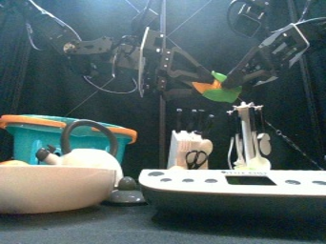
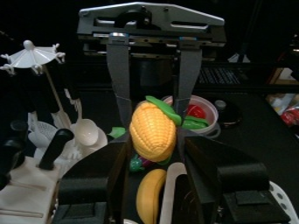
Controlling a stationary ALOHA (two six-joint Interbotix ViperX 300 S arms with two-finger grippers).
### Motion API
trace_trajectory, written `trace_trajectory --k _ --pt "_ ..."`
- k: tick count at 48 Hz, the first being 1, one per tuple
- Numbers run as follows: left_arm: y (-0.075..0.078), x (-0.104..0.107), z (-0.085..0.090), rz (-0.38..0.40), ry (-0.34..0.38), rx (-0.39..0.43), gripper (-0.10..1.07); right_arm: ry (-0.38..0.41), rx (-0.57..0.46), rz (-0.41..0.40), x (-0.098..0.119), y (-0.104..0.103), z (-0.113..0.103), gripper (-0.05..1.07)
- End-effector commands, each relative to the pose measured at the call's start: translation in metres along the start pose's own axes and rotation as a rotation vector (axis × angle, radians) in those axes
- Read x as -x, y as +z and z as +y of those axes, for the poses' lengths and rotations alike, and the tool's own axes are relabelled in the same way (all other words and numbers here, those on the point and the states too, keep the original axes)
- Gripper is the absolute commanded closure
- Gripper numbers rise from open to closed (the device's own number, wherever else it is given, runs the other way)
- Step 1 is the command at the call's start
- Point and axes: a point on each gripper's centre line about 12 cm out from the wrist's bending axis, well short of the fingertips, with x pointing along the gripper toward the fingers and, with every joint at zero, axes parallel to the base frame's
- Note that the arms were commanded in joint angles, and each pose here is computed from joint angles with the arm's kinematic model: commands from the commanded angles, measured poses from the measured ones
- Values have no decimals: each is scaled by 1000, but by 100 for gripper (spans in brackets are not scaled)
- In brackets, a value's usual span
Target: Peel off leaf from corn
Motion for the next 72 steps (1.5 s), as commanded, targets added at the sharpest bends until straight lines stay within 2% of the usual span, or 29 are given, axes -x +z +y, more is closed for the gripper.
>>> trace_trajectory --k 1,9,15,21,29,32,51,72 --pt "10 -3 1 -35 4 6 34 -6 -7 -35 4 9 -2 35" --pt "12 -3 2 -37 18 25 34 -8 -21 -47 8 11 -2 14" --pt "12 -2 6 -34 47 69 35 -6 -9 -60 12 12 -1 6" --pt "13 -1 14 -30 114 171 35 -2 -7 -75 18 13 0 6" --pt "16 0 27 -30 234 382 35 -4 -19 -81 20 14 0 6" --pt "18 0 29 -31 255 424 35 -8 -23 -77 20 13 -1 6" --pt "29 -6 13 -21 187 415 35 -85 -53 -92 25 16 -24 6" --pt "31 -10 14 -22 201 445 35 -89 -57 -75 20 14 -26 6"
